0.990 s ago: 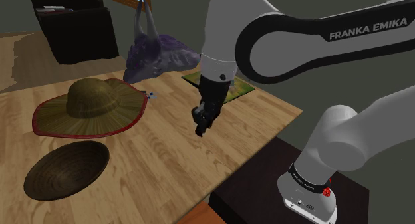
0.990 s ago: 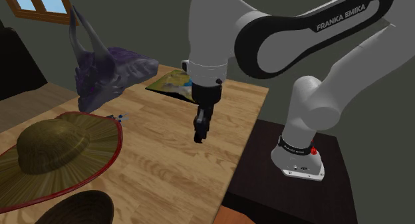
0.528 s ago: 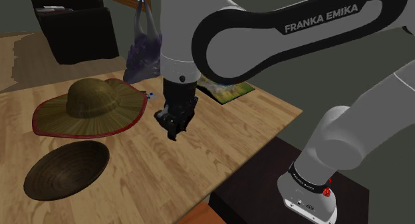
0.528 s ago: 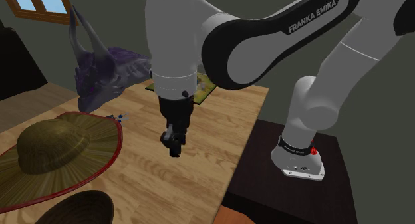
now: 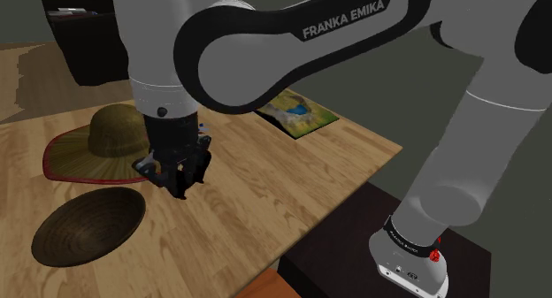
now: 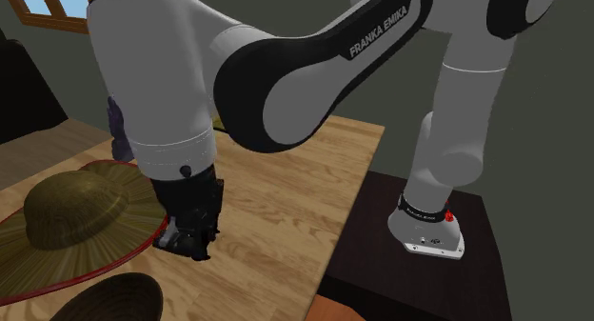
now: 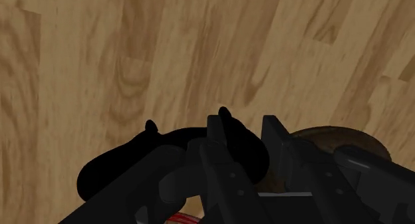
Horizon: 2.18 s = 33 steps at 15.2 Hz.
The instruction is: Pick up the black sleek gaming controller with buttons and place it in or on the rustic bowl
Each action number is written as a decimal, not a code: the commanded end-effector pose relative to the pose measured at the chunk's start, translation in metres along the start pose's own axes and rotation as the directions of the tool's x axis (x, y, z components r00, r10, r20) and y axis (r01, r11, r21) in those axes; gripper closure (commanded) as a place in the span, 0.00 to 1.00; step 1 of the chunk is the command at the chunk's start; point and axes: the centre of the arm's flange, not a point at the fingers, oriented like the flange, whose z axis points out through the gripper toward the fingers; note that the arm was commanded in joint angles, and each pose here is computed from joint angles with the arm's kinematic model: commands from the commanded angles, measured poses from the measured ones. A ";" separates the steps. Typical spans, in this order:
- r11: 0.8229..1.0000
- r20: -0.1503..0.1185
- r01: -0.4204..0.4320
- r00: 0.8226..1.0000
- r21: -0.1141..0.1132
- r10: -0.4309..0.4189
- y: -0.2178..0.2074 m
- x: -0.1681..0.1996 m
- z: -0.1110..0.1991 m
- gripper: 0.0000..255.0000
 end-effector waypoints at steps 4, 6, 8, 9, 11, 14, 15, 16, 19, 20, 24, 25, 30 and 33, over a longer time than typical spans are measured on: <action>1.000 -0.002 -0.005 1.000 -0.001 0.005 -0.054 0.039 0.003 1.00; 1.000 -0.002 -0.005 1.000 -0.001 0.005 -0.075 0.054 0.004 1.00; 1.000 -0.002 -0.005 1.000 -0.001 0.005 -0.097 0.069 0.006 1.00; 1.000 -0.002 -0.005 1.000 -0.001 0.005 -0.108 0.077 0.007 1.00; 1.000 -0.002 -0.005 1.000 -0.001 0.005 -0.130 0.092 0.008 1.00; 1.000 -0.002 -0.005 1.000 -0.001 0.005 -0.148 0.104 0.014 1.00; 1.000 -0.002 -0.005 1.000 -0.001 0.005 -0.148 0.104 0.020 1.00; 1.000 -0.002 -0.005 1.000 -0.001 0.005 -0.147 0.103 0.025 1.00; 1.000 -0.002 -0.005 1.000 -0.001 0.005 -0.147 0.103 0.041 1.00; 1.000 -0.002 -0.005 1.000 -0.001 0.005 -0.147 0.102 0.046 1.00; 1.000 -0.002 -0.005 1.000 -0.001 0.005 -0.146 0.102 0.067 1.00; 1.000 -0.002 -0.005 1.000 -0.001 0.005 -0.145 0.101 0.072 1.00; 1.000 -0.002 -0.005 1.000 -0.001 0.005 -0.145 0.101 0.082 1.00; 1.000 -0.002 -0.005 1.000 -0.001 0.005 -0.145 0.101 0.082 1.00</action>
